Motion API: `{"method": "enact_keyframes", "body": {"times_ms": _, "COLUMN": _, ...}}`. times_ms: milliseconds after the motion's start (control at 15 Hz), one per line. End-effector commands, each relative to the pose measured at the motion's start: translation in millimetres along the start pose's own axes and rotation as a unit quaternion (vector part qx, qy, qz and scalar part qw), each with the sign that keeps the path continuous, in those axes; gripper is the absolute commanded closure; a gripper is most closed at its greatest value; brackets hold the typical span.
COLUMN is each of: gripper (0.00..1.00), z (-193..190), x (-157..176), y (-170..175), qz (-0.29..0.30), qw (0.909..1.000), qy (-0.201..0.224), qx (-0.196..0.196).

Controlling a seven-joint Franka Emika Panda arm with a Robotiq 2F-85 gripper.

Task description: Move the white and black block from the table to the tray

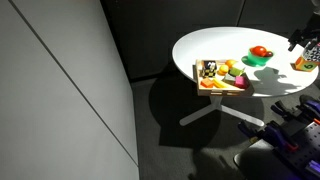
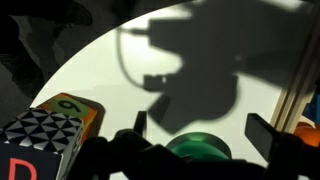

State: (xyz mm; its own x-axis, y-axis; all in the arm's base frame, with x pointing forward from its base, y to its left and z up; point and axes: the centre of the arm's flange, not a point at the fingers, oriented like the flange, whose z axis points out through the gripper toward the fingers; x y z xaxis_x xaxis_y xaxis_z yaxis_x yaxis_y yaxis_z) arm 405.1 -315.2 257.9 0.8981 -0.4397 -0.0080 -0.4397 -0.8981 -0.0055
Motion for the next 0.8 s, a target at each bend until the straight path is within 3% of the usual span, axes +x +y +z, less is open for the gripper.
{"method": "enact_keyframes", "body": {"times_ms": 0, "gripper": 0.0, "z": 1.3, "x": 1.2, "y": 3.2, "qz": 0.004, "qw": 1.0, "qy": 0.0, "qx": 0.0}}
{"method": "enact_keyframes", "body": {"times_ms": 733, "gripper": 0.0, "z": 4.1, "x": 1.2, "y": 2.9, "qz": 0.004, "qw": 1.0, "qy": -0.003, "qx": 0.0}}
